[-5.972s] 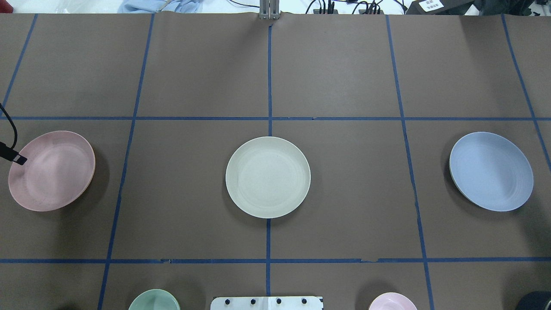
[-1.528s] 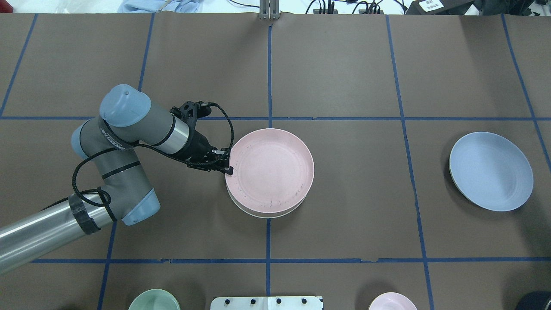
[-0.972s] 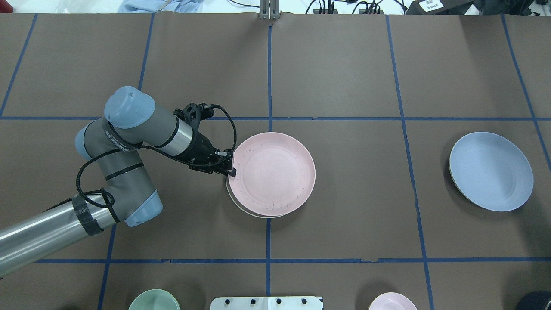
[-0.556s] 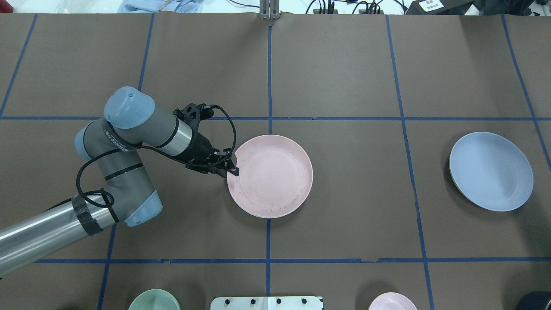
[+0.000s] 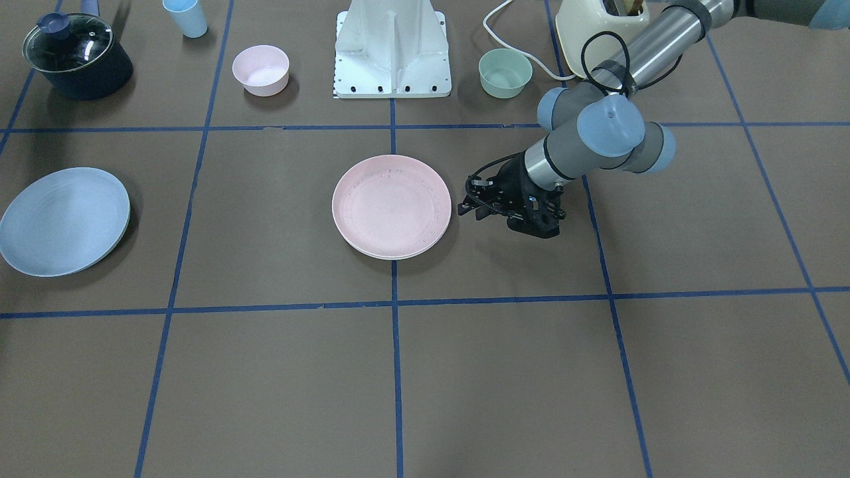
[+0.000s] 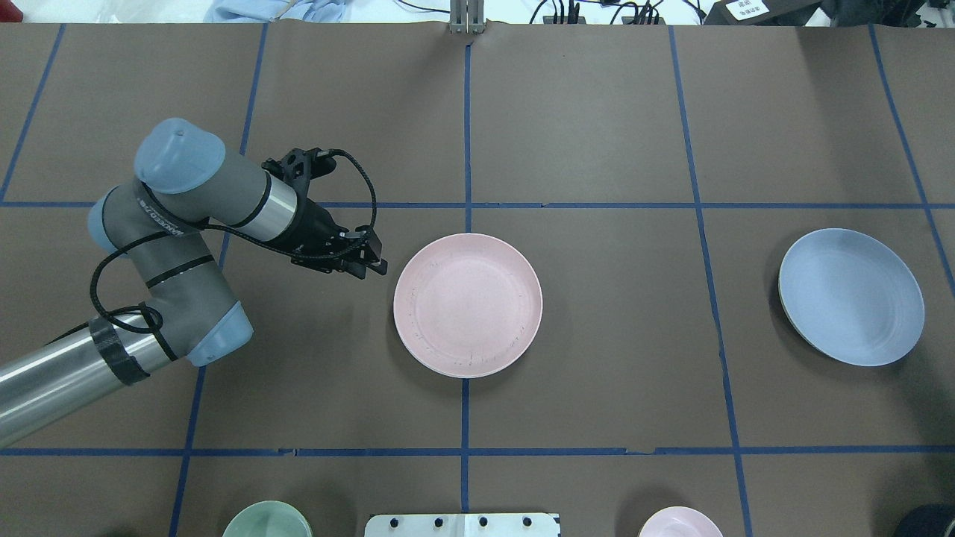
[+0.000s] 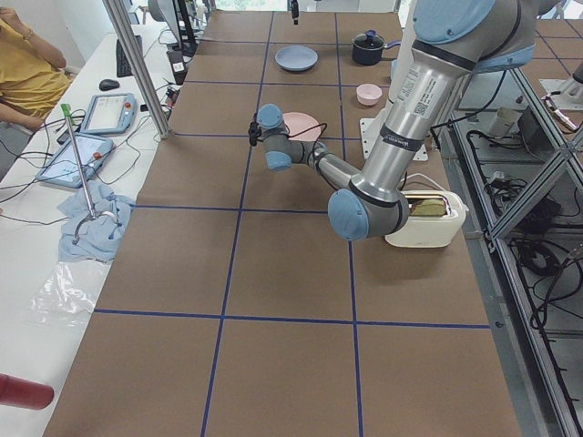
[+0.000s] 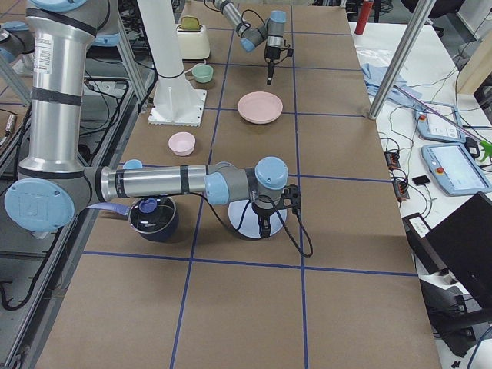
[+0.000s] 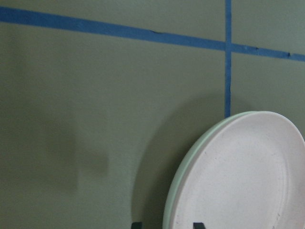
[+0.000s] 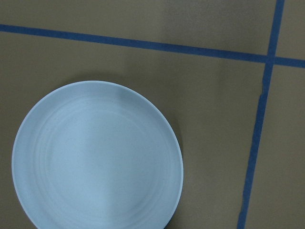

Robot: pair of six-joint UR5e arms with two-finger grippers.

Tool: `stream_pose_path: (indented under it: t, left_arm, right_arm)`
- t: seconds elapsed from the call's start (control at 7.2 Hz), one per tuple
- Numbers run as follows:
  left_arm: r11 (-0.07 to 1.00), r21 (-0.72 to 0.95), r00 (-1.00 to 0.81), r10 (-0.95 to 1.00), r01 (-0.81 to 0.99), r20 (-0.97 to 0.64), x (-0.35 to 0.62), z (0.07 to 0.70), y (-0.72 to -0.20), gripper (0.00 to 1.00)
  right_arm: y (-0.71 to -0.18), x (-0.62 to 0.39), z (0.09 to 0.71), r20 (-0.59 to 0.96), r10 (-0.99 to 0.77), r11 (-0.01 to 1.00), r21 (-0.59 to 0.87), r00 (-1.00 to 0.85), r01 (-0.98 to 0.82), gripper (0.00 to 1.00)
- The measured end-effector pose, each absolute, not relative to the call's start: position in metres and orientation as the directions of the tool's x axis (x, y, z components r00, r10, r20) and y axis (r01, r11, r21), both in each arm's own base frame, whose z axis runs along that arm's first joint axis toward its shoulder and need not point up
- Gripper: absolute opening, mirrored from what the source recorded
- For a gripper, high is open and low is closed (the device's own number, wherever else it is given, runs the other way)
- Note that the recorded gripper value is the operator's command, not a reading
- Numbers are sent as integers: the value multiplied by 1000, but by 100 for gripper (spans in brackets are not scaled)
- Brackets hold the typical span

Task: Stack three plates with pink and blue
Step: 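Draw the left gripper back from the stack while the right gripper reaches the blue plate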

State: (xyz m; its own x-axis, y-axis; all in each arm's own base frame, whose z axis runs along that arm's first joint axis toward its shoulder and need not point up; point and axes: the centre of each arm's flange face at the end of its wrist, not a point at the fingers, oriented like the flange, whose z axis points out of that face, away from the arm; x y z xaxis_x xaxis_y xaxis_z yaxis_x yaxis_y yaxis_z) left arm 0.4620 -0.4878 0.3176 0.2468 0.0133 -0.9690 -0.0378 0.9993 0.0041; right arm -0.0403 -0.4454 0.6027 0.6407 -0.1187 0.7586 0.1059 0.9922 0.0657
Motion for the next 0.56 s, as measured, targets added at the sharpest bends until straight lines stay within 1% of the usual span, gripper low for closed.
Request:
stream_pose_path:
  t: [0.14, 0.56]
  left_arm:
    - [1000, 14, 249, 18, -20, -968, 443, 324, -495, 48]
    - [1000, 15, 249, 20, -22, -968, 405, 341, -493, 51]
  right_arm:
    - [-446, -52, 611, 762, -95, 995, 51, 640, 87, 98]
    - [-445, -71, 663, 780, -80, 996, 84, 621, 23, 100]
